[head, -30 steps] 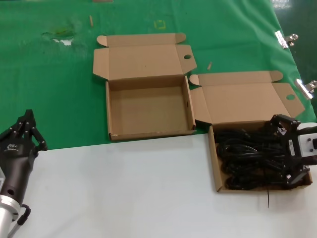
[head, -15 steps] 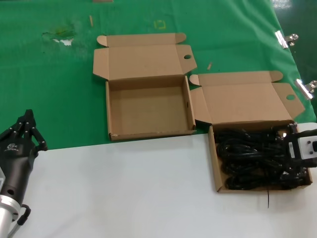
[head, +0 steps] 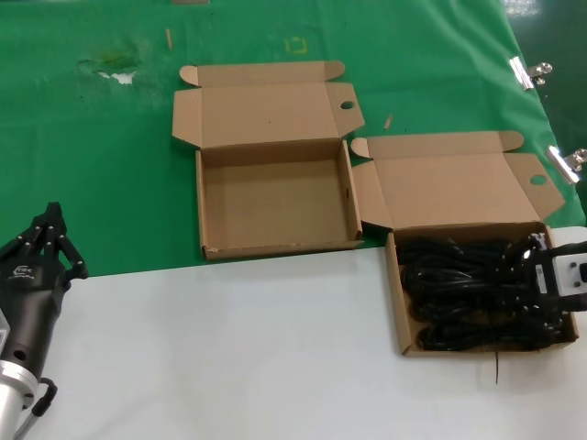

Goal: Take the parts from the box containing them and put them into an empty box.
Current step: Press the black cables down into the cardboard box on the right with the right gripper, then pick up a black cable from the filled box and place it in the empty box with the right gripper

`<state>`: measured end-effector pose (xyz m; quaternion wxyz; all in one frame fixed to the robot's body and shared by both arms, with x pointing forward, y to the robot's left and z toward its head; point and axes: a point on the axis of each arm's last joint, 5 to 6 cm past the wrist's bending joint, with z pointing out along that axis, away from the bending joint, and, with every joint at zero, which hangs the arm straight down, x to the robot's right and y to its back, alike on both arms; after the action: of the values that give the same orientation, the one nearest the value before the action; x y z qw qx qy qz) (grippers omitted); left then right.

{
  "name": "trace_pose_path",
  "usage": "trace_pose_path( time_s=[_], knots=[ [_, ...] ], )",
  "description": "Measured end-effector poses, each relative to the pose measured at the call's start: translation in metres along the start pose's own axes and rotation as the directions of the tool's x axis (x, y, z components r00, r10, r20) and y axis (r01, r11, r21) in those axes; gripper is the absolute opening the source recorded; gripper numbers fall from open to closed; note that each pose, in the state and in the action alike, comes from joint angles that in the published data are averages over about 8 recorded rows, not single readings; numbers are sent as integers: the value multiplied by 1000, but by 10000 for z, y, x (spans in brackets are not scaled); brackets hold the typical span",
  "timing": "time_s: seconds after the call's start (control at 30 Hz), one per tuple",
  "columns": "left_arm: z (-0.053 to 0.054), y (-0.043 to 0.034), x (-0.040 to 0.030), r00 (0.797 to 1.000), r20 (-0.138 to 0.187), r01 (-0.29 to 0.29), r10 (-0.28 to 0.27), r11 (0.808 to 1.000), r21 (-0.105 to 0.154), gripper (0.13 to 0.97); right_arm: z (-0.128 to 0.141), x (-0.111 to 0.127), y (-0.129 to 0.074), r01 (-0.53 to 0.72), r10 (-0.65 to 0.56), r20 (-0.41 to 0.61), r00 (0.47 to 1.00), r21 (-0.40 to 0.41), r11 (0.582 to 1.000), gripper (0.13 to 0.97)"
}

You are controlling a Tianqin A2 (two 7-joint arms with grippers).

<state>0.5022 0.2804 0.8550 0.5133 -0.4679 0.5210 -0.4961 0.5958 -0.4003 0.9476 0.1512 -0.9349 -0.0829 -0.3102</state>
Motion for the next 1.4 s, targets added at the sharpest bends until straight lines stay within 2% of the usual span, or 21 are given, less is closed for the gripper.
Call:
trace_pose_path(
  time_s=[0.1, 0.37, 1.03, 1.4],
  knots=[
    [0, 0, 0, 1000, 0, 0, 0, 1000, 0, 140, -7, 1, 0, -1, 1, 0, 1000, -1, 1000, 322],
    [0, 0, 0, 1000, 0, 0, 0, 1000, 0, 140, -38, 5, -16, 0, 0, -2, 1000, -1, 1000, 204],
    [0, 0, 0, 1000, 0, 0, 0, 1000, 0, 140, -191, 115, -144, 2, -1, -30, 1000, 17, 1000, 194],
    [0, 0, 0, 1000, 0, 0, 0, 1000, 0, 140, -221, 313, -313, -6, 14, -133, 991, 61, 998, 194]
  ],
)
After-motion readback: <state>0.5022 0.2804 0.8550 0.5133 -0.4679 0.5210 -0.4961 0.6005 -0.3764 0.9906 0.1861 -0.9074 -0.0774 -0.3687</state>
